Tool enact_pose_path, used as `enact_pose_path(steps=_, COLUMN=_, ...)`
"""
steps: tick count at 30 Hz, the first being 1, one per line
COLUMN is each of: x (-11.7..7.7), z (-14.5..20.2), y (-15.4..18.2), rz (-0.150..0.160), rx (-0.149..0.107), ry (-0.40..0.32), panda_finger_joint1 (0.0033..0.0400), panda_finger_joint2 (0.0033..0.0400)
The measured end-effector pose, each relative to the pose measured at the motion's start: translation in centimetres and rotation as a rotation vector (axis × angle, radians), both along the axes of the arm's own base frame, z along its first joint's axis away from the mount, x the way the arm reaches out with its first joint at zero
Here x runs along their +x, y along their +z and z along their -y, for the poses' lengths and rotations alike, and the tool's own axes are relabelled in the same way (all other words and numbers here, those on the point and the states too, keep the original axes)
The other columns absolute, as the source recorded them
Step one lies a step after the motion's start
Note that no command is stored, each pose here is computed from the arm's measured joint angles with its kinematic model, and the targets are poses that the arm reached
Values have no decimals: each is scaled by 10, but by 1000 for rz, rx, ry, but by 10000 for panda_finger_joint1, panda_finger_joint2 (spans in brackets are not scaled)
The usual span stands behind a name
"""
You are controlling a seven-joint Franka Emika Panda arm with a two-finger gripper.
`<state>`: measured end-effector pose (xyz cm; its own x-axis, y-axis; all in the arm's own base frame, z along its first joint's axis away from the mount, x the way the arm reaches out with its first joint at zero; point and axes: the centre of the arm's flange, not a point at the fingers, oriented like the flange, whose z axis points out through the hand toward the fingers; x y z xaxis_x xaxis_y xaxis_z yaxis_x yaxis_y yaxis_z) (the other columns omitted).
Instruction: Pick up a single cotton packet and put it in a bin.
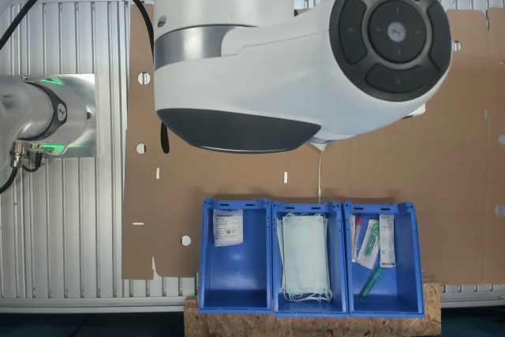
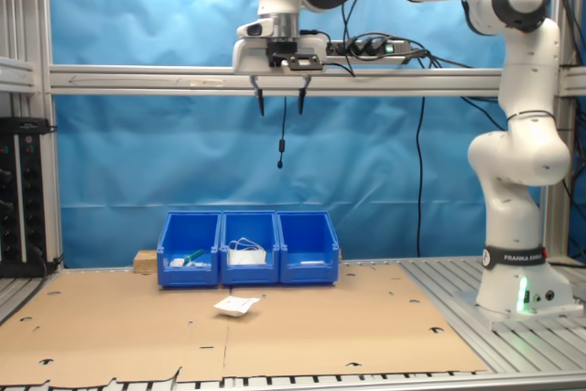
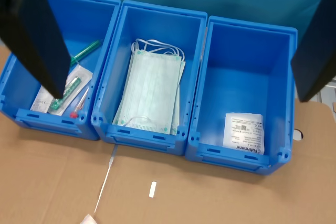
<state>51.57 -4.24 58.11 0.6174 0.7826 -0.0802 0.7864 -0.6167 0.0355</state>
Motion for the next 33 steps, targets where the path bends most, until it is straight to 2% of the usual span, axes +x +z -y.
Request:
enact_pose_path(steps=5, x=6, z=-1, y=-8, rz=-6, rx=-4, ry=1, panda_finger_joint1=400, panda_finger_joint2=400)
enact_pose_path(steps=11, x=24, z=-4, y=-35, rz=-19, rx=-17, ry=5, panda_finger_joint1=400, panda_finger_joint2=400)
enact_pose_path(steps=24, x=70, z=-13, y=-130, rz=-88, rx=-54, ry=24, panda_finger_joint1=400, panda_finger_joint2=400)
enact_pose_path(steps=33, x=92, z=-28, y=-191, rz=-97, rx=-73, ry=59, panda_finger_joint1=400, panda_finger_joint2=400)
